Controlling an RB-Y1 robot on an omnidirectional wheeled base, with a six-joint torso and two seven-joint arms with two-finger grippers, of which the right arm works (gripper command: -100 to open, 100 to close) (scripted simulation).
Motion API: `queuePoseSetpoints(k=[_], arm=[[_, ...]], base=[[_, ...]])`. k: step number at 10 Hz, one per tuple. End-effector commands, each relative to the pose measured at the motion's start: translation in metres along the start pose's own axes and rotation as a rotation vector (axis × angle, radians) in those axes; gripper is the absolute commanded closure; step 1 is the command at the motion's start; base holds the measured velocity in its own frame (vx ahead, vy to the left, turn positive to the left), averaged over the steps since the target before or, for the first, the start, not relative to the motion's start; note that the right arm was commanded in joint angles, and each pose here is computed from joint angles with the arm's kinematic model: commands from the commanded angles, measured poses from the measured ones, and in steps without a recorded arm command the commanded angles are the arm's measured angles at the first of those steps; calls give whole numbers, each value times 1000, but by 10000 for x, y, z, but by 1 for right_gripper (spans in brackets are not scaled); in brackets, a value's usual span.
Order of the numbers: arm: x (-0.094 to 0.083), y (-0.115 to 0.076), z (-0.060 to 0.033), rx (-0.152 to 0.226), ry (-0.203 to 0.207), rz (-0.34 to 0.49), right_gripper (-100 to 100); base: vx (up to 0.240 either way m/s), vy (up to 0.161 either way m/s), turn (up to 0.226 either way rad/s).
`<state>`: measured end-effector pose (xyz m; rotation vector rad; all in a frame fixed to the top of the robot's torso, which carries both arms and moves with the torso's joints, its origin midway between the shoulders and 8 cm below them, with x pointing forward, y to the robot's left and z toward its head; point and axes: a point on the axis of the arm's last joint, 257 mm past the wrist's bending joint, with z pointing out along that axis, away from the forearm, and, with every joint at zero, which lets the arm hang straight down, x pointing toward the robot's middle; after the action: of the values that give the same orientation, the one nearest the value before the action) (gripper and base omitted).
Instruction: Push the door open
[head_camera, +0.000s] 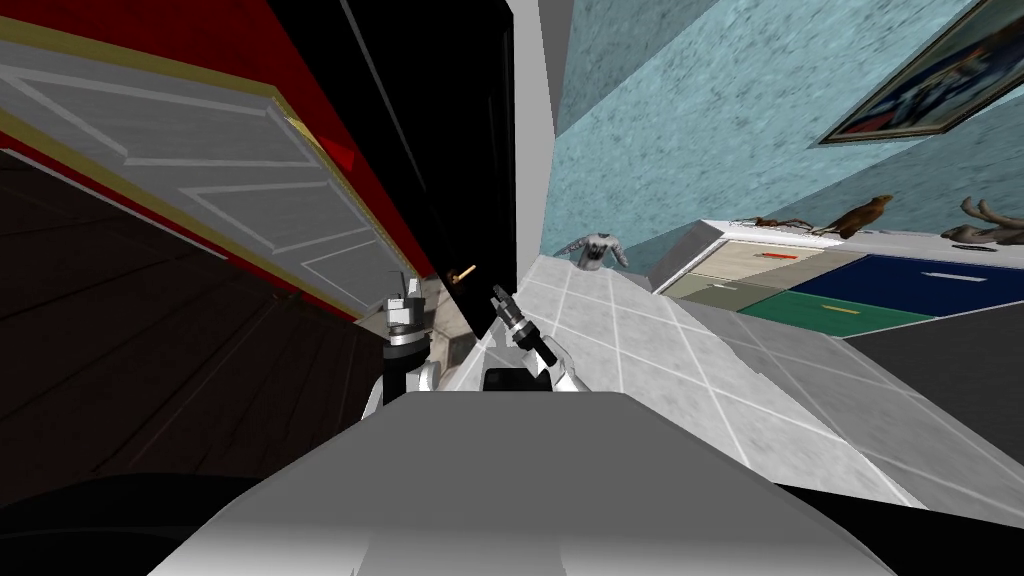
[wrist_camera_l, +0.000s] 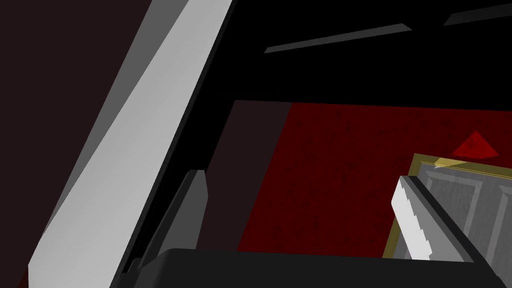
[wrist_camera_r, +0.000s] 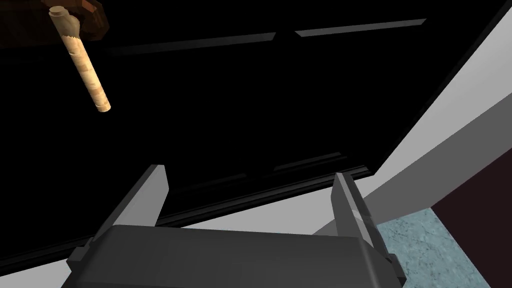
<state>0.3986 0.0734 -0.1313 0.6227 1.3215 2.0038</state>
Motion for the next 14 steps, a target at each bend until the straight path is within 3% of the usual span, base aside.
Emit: queuePoseSetpoints(k=[1,7,9,14], arm=[[176,-143,5,34,47,19,-100],[705,-634,-55,146,189,56,-100],[803,-736,-86,171,217,61,-100],[1113,-1105,-243,264,314,66,-100]], base=[[150,24,-38],[146,23,-43],[126,22,-36],[138,33,-34]])
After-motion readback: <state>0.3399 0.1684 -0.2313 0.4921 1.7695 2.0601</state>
